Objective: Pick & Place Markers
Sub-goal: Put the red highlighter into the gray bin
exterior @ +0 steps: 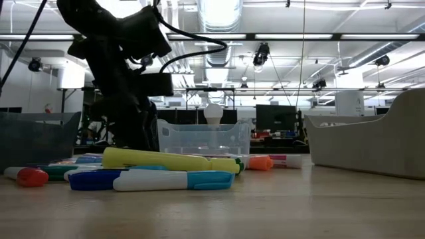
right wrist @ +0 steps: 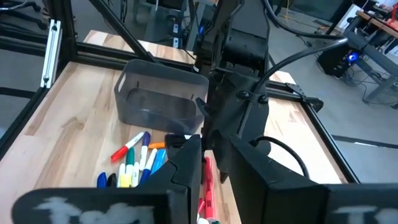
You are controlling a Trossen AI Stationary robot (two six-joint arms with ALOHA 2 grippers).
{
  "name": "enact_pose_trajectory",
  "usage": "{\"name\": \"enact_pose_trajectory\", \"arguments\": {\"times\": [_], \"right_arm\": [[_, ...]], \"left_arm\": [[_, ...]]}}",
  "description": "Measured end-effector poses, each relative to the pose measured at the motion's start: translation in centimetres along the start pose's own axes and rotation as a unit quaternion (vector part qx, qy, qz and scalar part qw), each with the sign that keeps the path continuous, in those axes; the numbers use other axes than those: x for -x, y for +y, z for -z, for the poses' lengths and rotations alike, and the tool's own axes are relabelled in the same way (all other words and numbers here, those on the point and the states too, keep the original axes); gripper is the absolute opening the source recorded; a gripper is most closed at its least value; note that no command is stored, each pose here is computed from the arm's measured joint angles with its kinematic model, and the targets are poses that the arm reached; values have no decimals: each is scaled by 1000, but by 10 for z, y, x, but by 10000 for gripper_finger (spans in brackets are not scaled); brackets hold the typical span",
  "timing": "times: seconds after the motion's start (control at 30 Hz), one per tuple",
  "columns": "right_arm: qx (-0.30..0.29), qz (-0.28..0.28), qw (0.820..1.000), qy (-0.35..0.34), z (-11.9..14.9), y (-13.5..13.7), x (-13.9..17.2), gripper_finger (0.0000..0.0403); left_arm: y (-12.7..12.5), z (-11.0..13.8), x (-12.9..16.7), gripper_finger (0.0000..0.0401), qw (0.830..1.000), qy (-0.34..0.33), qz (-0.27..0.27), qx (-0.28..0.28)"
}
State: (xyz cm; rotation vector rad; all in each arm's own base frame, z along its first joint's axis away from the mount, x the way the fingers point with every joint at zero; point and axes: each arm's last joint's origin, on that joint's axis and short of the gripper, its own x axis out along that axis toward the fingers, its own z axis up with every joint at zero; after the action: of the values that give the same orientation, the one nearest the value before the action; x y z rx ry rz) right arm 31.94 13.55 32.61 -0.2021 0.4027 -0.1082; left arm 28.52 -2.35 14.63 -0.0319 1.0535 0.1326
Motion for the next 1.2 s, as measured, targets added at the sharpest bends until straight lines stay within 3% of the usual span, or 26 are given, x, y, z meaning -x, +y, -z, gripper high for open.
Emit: {"name": "enact_pose_trajectory", "arguments": {"times": [0.33, 0.7, 0.97, 1.2], "right_arm": [[-2, 0, 1000, -6, -1, 0, 0, 68], [-2, -1, 1000, -6, -1, 0, 0, 68], [7, -1, 1000, -7, -1, 0, 0, 68], [9, 0, 1000, -9, -2, 0, 0, 68]], "left_arm": [[1, 1, 0, 138, 1000, 1, -8, 2], [2, -2, 0, 32, 1000, -14, -16, 4], [1, -5, 2, 1, 1000, -25, -10, 0], [0, -3, 1, 13, 999, -8, 27, 29]]}}
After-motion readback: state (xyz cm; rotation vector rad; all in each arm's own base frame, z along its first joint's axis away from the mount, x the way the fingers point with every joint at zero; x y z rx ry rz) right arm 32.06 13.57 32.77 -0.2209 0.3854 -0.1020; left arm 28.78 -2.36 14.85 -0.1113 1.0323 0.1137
